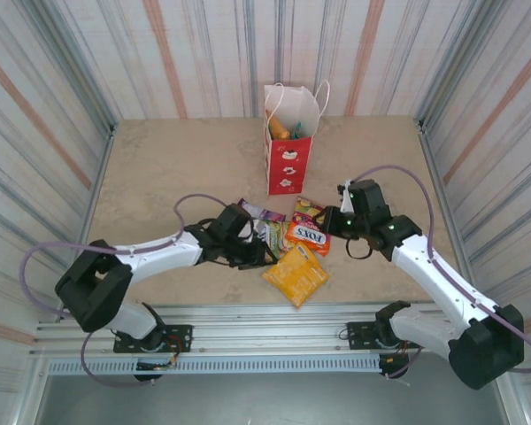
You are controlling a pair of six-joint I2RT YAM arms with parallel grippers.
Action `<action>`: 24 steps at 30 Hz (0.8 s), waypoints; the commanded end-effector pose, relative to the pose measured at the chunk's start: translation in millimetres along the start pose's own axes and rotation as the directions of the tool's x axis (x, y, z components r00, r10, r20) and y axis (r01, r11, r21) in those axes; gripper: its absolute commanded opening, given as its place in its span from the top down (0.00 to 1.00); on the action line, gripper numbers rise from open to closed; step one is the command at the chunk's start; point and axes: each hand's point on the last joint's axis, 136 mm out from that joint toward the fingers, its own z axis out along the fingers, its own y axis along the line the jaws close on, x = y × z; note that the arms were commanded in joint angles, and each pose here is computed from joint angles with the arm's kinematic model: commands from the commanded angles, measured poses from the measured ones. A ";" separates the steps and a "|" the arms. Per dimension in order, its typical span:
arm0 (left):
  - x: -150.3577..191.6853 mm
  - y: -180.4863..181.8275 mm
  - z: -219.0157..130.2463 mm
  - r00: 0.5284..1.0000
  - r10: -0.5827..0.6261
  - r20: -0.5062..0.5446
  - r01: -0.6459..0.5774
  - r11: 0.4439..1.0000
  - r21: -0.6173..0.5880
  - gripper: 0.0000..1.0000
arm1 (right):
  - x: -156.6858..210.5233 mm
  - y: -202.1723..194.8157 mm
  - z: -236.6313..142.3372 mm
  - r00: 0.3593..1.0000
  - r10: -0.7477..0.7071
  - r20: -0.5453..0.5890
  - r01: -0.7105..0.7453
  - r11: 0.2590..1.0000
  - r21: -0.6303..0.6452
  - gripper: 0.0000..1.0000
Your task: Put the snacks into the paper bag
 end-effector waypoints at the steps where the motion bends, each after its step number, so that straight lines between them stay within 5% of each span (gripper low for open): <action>1: 7.8 -1.5 11.8 0.999 0.027 -0.046 -0.026 1.000 0.018 0.49 | 56.4 -19.5 4.4 0.966 0.132 -0.223 -0.126 0.991 0.040 0.60; 9: 3.5 -3.0 25.4 0.993 0.045 -0.108 -0.044 0.999 0.005 0.49 | 114.3 -54.7 1.7 0.867 0.349 -0.355 -0.289 0.934 0.212 0.60; 24: 4.9 9.3 44.4 0.987 0.083 -0.139 -0.087 0.996 -0.019 0.49 | 155.4 -73.8 0.2 0.819 0.401 -0.411 -0.313 0.912 0.266 0.55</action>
